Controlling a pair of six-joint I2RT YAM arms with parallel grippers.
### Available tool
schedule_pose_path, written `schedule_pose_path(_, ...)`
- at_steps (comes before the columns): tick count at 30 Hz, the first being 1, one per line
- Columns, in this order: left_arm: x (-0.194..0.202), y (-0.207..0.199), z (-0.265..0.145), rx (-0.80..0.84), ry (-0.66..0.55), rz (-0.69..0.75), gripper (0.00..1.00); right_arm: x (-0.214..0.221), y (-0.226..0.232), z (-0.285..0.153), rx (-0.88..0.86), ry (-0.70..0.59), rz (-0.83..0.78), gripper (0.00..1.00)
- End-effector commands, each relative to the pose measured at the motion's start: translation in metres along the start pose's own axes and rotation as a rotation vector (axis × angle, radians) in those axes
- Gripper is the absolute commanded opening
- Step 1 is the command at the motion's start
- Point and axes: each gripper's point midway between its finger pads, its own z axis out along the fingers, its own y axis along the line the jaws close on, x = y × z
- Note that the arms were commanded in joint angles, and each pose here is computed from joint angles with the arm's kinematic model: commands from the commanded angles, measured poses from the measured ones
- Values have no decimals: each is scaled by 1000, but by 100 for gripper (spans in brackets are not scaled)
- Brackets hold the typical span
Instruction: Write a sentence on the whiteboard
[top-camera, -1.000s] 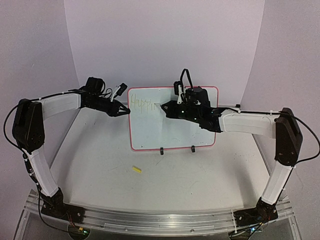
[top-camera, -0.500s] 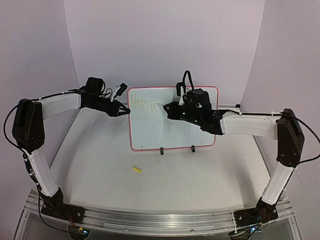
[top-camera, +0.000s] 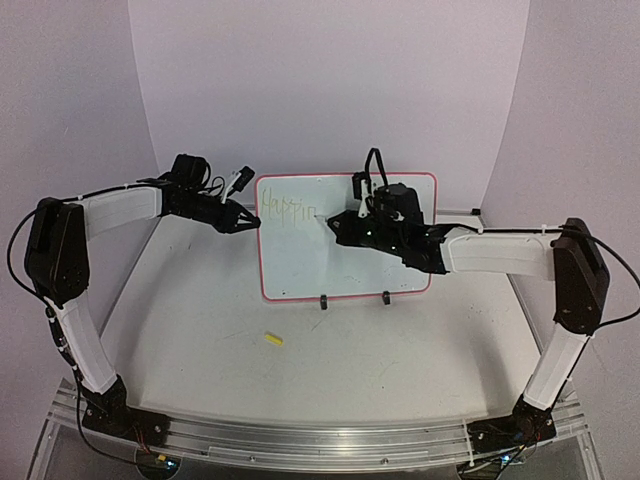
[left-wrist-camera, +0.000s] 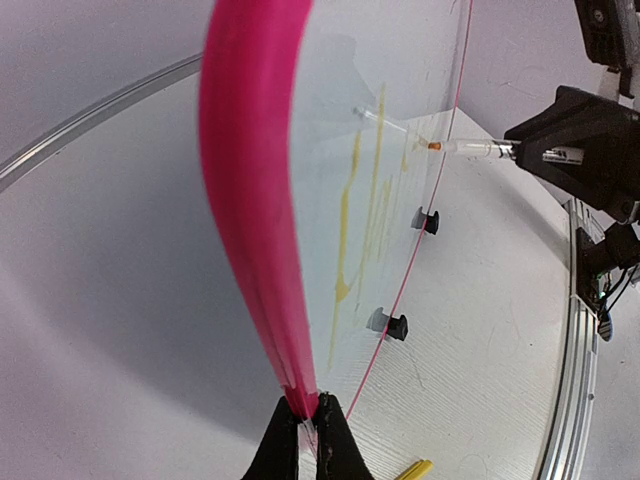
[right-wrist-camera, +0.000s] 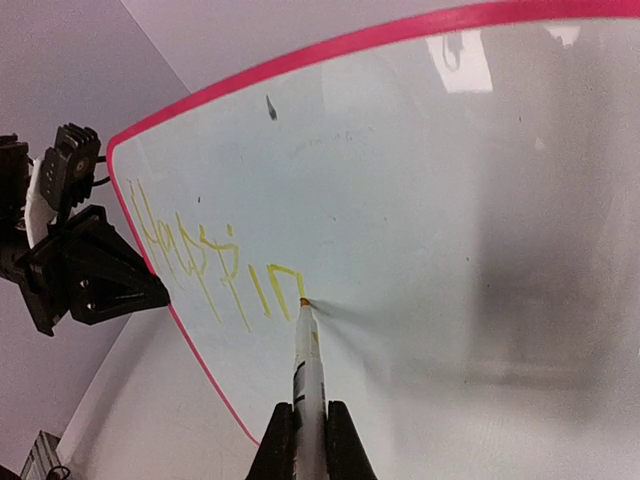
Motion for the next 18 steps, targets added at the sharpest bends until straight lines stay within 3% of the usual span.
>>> schedule_pose_path(1,-18,-15,-12,-5,-39,75,0,13,-18,-2,43,31,21,0)
schedule_pose_path(18,-11,-15,-9,-22,-22,95,0,-24,16,-30,-101,-75,1,0)
